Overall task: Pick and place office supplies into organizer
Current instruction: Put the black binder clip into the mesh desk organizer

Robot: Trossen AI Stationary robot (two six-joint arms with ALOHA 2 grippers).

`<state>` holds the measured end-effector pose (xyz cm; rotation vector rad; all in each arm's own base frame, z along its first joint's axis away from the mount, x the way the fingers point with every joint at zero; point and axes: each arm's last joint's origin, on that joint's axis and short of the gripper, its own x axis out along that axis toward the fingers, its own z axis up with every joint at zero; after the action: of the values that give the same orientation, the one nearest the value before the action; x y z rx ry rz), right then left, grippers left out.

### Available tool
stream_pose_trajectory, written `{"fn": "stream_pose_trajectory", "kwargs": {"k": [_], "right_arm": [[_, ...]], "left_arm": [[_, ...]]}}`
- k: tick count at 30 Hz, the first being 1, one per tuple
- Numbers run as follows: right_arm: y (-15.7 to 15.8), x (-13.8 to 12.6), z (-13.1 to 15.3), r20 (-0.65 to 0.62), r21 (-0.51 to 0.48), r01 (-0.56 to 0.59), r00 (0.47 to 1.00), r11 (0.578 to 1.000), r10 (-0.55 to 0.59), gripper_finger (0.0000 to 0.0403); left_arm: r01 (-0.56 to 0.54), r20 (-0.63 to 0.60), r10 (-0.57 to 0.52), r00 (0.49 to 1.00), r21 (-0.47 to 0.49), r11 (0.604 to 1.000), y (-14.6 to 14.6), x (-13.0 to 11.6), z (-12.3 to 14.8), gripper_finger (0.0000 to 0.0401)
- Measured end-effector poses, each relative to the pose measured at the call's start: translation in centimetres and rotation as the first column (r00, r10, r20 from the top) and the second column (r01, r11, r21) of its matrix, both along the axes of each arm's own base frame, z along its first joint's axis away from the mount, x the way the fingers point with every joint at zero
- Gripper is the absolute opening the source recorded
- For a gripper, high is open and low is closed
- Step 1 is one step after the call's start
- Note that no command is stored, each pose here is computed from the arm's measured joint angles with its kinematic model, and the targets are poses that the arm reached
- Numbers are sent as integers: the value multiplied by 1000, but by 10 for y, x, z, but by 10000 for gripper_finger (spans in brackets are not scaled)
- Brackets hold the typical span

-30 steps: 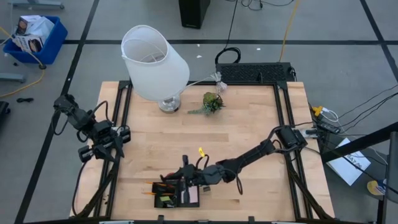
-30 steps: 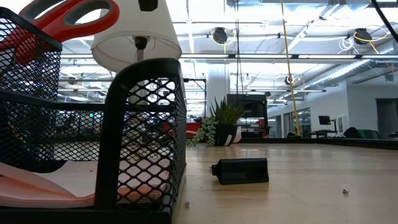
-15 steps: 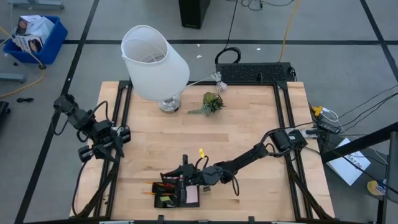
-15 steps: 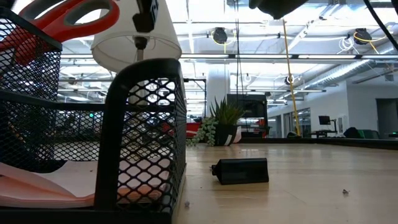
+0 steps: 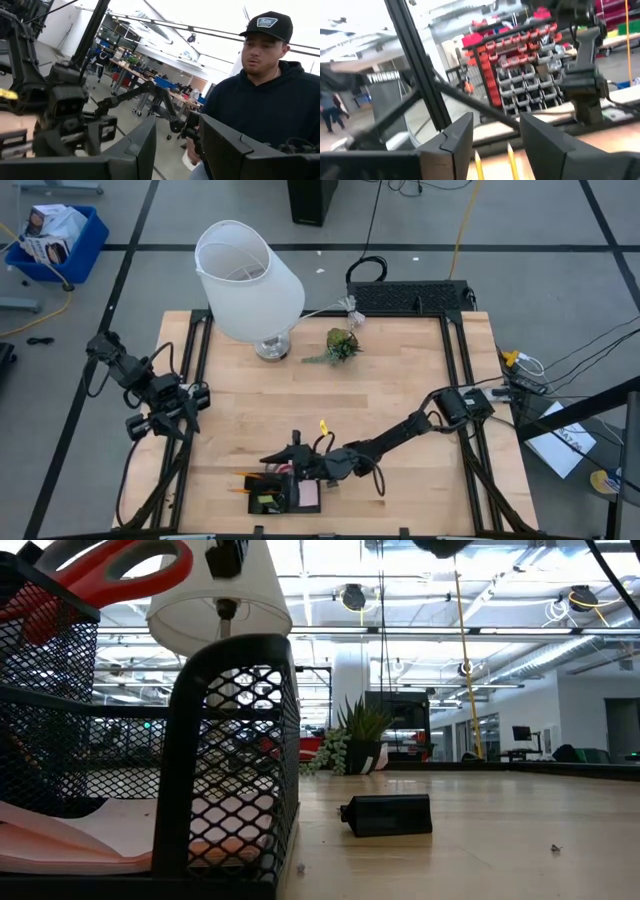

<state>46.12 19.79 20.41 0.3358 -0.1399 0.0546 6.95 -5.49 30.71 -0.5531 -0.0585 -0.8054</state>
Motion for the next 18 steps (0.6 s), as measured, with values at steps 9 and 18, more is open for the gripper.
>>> {"fn": "stream_pose_trajectory", "kwargs": {"k": [9, 18], "right_arm": [[-16, -18, 84, 217, 267, -36, 976, 963, -24, 138], [-30, -54, 135, -111, 418, 14, 993, 908, 36, 148]], "left_arm": [[-3, 0, 3, 1000, 10, 1000, 0, 0, -1, 152], [-5, 12, 5, 1000, 7, 1000, 0, 0, 0, 152]]}}
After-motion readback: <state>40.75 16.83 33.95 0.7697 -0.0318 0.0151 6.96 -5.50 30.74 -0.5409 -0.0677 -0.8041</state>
